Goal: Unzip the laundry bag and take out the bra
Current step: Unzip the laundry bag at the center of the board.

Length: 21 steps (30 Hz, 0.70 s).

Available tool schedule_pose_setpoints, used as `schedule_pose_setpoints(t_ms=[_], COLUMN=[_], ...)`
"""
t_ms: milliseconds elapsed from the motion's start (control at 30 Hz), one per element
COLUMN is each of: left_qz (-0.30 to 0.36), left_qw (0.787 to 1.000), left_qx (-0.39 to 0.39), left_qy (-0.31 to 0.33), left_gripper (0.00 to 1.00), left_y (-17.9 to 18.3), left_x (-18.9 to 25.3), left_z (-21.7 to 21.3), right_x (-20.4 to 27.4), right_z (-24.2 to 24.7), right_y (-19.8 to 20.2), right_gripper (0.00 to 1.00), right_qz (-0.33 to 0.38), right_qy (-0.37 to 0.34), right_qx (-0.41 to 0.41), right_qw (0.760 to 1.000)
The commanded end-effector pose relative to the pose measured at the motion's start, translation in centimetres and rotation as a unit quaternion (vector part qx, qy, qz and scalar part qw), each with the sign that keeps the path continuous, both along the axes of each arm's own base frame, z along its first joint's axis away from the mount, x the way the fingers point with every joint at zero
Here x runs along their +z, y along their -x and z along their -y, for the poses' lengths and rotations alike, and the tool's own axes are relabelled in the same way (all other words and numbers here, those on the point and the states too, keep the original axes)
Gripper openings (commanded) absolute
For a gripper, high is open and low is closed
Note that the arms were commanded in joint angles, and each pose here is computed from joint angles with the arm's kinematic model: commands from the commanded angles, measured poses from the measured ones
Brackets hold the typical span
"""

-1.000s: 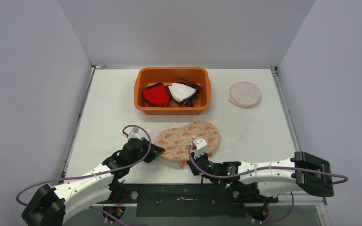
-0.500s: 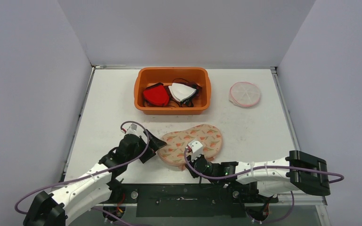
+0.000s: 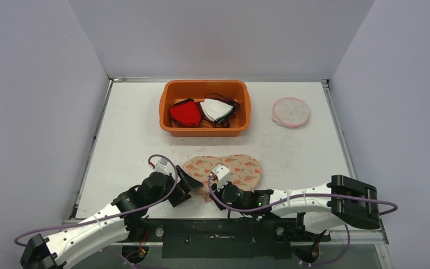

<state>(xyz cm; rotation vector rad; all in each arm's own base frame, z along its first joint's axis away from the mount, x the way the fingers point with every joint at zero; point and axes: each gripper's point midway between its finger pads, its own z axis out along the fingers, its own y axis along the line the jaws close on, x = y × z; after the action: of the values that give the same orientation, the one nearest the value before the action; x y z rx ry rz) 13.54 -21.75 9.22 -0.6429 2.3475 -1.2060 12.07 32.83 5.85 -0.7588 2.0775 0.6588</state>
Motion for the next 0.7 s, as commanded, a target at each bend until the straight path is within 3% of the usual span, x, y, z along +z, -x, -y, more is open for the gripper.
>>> schedule_pose_setpoints(t_ms=[0,133,200,333,600,667], left_qz=[-0.006,0.008,0.015,0.013,0.006,0.007], left_qw=[1.000,0.999,0.998,0.999,0.998,0.997], left_qx=[0.011,0.033,0.039,0.032,0.059,0.068], left_qy=[0.003,0.028,0.050,0.037,0.034,0.026], left_gripper=[0.91,0.87,0.81,0.65,0.09,0.00], left_y=[-0.8,-2.4,-3.1,-3.8,-4.1,-4.1], left_x=[-0.7,-0.1,0.5,0.5,-0.7,-0.8], left_z=[1.1,2.3,3.1,4.3,3.4,2.9], right_x=[3.0,2.7,2.6,2.2,2.3,2.1], right_z=[-2.5,-2.6,-2.7,-2.6,-1.6,-1.0], right_y=[-0.6,-0.4,-0.3,-0.1,-0.4,-0.5], right_gripper=[0.05,0.05,0.05,0.05,0.05,0.05], right_qz=[0.016,0.011,0.007,0.002,0.004,0.004], right_qy=[-0.050,-0.051,-0.051,-0.047,-0.032,-0.021], right_qx=[0.008,0.011,0.010,0.010,-0.006,-0.015], right_qw=[0.999,0.999,0.999,0.999,0.999,1.000])
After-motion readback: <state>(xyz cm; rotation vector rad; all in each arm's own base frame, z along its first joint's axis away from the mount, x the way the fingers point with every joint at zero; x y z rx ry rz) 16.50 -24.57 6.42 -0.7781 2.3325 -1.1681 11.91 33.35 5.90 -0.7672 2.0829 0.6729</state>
